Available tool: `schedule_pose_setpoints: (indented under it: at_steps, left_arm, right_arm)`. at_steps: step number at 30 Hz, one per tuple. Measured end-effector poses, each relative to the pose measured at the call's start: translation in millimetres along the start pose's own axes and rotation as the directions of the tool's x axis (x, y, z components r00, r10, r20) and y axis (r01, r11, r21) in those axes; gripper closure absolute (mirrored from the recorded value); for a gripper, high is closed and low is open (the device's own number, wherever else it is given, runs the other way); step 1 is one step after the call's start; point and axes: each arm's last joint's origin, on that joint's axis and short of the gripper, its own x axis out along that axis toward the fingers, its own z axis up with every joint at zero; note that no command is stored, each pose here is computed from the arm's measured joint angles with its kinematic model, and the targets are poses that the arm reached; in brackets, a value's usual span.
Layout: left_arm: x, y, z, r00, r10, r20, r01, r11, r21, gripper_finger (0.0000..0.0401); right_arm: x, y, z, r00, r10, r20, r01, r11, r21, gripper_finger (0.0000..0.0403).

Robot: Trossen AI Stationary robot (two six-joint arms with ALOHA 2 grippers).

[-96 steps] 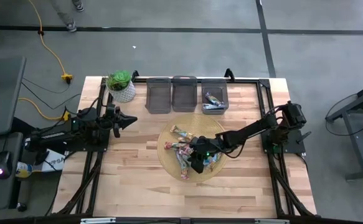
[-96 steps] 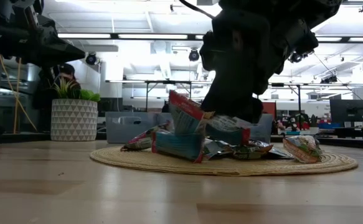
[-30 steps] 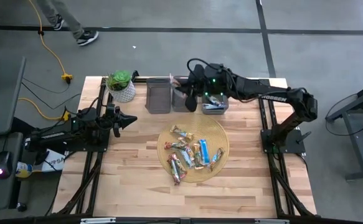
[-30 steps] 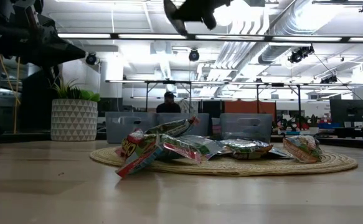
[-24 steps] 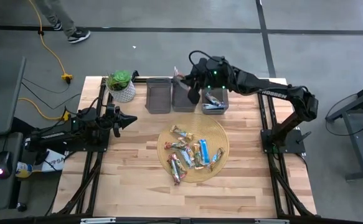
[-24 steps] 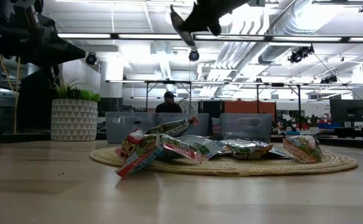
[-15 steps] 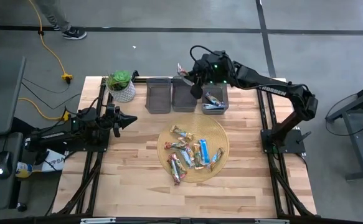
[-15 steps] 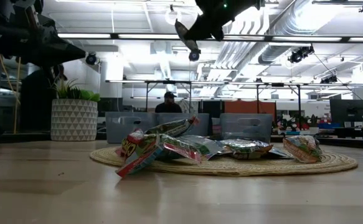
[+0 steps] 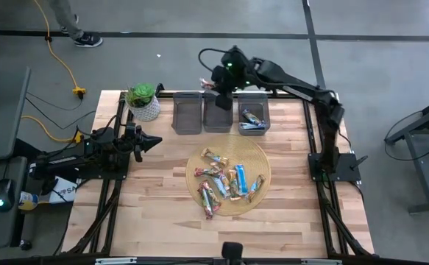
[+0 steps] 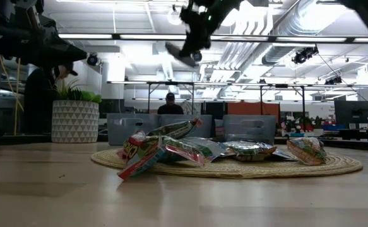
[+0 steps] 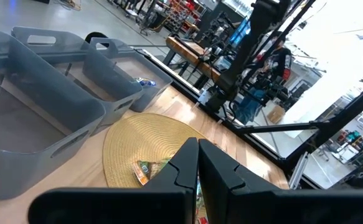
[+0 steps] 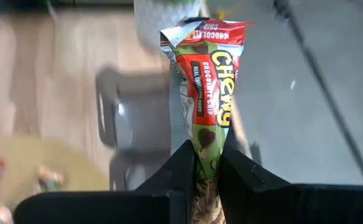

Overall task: Pick and place Granola Bars by type
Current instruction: Put the red granola bar into the middle black bin

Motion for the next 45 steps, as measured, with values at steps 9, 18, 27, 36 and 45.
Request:
schedule_pose_setpoints:
  at_steps: [9, 18, 27, 36, 45]
  left_arm:
    - [0.0, 0.1, -0.1, 1.0, 0.0, -0.002, 0.0, 1.0, 0.0, 0.0391]
    - [0.0, 0.0, -0.3, 1.0, -0.002, -0.005, 0.002, 1.0, 0.0, 0.0391]
    - [0.0, 0.1, -0.4, 1.0, -0.002, -0.005, 0.002, 1.0, 0.0, 0.0391]
    - [0.0, 0.3, -0.6, 1.0, 0.0, -0.008, 0.0, 1.0, 0.0, 0.0391]
    - [0.0, 0.3, -0.6, 1.0, 0.001, -0.008, -0.001, 1.0, 0.0, 0.0391]
  right_arm:
    - [69.8, -1.7, -35.6, 0.974, 0.102, -0.203, -0.099, 0.995, 0.024, 0.0359]
    - [110.8, 7.7, -61.2, 0.924, 0.184, -0.336, -0.185, 0.982, 0.028, 0.0359]
    - [116.2, 8.3, -64.9, 0.917, 0.19, -0.351, -0.195, 0.98, 0.022, 0.0356]
    - [115.4, 8.1, -66.7, 0.91, 0.193, -0.368, -0.196, 0.98, 0.029, 0.0304]
    - [90.3, 25.5, -43.7, 0.929, 0.252, -0.272, -0.257, 0.966, 0.018, 0.0254]
